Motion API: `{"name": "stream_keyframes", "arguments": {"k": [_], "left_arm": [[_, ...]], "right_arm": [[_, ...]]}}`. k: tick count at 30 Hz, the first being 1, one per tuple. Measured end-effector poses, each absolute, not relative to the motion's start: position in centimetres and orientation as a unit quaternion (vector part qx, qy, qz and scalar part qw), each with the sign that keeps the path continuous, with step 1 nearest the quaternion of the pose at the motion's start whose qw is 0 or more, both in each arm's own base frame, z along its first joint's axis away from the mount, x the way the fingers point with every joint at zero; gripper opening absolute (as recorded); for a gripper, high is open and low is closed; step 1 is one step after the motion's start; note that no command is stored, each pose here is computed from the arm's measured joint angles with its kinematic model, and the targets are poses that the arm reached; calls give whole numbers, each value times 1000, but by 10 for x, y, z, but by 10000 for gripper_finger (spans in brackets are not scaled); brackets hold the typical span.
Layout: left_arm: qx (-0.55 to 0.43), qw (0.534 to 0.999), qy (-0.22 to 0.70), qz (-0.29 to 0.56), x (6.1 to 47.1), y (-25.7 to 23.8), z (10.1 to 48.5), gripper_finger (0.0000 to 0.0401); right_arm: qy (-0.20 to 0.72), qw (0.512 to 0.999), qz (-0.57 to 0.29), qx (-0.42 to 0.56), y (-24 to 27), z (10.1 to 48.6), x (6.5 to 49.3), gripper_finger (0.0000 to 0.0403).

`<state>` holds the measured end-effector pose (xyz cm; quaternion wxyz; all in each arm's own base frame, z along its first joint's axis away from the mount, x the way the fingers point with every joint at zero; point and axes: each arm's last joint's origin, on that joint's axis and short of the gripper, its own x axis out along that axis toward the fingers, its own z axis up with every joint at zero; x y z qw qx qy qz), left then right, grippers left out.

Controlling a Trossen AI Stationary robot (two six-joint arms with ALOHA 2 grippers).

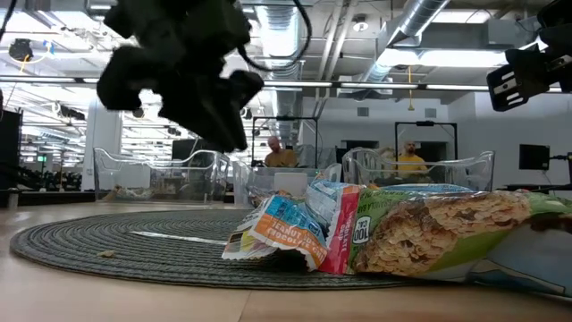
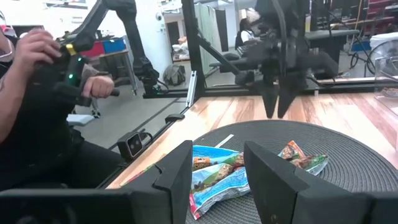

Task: Pick and place Granola Bars by type
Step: Put the yellow granola bar into the left transparent bin

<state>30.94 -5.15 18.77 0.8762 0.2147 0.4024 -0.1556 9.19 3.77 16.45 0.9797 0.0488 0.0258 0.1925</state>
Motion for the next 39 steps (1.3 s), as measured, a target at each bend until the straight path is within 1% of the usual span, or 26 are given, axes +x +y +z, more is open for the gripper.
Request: {"name": "stream_keyframes", "arguments": {"k": [7, 15, 23, 29, 39], "left_arm": [[271, 839, 455, -124, 337, -56, 174, 91], [287, 807, 497, -137, 358, -60, 163, 91], [296, 800, 503, -141, 372, -62, 152, 91], [319, 792, 505, -130, 372, -61, 152, 91], [311, 791, 512, -126, 369, -58, 147, 91]], "right_arm": [[26, 980, 193, 49, 38, 164, 92, 139], [26, 980, 192, 49, 38, 164, 92, 138], [26, 980, 193, 49, 38, 164, 92, 137], [26, 980, 193, 49, 38, 164, 92, 139], [26, 980, 193, 49, 38, 164, 92, 139]]}}
